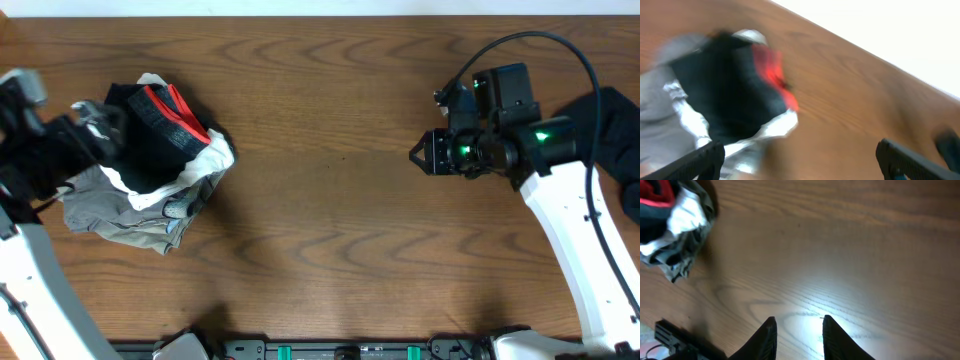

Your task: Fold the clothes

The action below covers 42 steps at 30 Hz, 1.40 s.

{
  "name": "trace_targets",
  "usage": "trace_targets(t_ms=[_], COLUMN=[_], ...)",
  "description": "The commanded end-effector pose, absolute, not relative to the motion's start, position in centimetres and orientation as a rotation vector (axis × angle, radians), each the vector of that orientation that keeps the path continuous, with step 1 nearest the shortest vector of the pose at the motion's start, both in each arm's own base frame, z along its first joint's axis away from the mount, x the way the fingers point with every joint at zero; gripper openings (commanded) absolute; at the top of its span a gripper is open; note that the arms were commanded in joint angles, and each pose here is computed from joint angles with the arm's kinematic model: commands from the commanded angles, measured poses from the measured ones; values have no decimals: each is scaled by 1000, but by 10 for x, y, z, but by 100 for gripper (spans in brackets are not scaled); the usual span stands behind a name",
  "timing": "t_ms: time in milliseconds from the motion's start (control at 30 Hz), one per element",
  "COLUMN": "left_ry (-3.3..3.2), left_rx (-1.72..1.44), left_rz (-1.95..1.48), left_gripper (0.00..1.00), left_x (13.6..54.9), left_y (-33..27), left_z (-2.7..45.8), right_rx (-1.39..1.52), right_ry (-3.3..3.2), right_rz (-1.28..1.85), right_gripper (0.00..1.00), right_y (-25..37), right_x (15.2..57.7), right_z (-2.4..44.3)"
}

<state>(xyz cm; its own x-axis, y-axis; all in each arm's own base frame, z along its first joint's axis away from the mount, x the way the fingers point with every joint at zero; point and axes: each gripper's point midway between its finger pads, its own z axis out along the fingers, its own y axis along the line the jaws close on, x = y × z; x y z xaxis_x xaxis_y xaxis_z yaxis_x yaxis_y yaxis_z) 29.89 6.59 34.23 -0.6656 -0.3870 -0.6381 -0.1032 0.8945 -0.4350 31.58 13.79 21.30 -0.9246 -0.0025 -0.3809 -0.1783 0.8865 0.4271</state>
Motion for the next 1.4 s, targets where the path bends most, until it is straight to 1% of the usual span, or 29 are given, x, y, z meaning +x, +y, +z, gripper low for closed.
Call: trace_targets(t_ms=[0,33,100,167,200,233,267,300,500,667,1133,1367], left_ry=[2242,2250,2242,2245,2248,2239,2234,2233,2266,2287,2298,2298], left_rx=[123,230,425,556,603,654,661,651,383,380,382,382], left_rz=[-525,-518,-492,-426,-380,-332,-301,-290,-161,-161,-161,-161], left_gripper=[98,99,98,96,95,95,98,98,98,98,98,98], left_x=[286,277,258,240,230,220,211,205,179,167,165,165], left_y=[6,-10,-39,-58,-63,-69,-73,-75,-51,-49,-48,-48], left_z=[370,373,377,377,377,378,380,382,388,384,382,382], right_rx=[-221,-243,-302,-372,-401,-426,-436,-432,-426,-427,-432,-415], right_ry=[2531,2490,2402,2303,2258,2219,2182,2167,2082,2055,2141,2140], right_rz=[697,693,675,645,627,608,584,571,541,538,550,541], right_gripper=[32,31,33,42,50,63,87,99,99,99,99,99], right_y=[142,141,140,137,135,133,129,126,114,110,108,104], right_x=[308,305,297,286,280,273,265,260,223,203,187,186], right_z=[254,264,286,308,319,328,337,341,364,370,353,353])
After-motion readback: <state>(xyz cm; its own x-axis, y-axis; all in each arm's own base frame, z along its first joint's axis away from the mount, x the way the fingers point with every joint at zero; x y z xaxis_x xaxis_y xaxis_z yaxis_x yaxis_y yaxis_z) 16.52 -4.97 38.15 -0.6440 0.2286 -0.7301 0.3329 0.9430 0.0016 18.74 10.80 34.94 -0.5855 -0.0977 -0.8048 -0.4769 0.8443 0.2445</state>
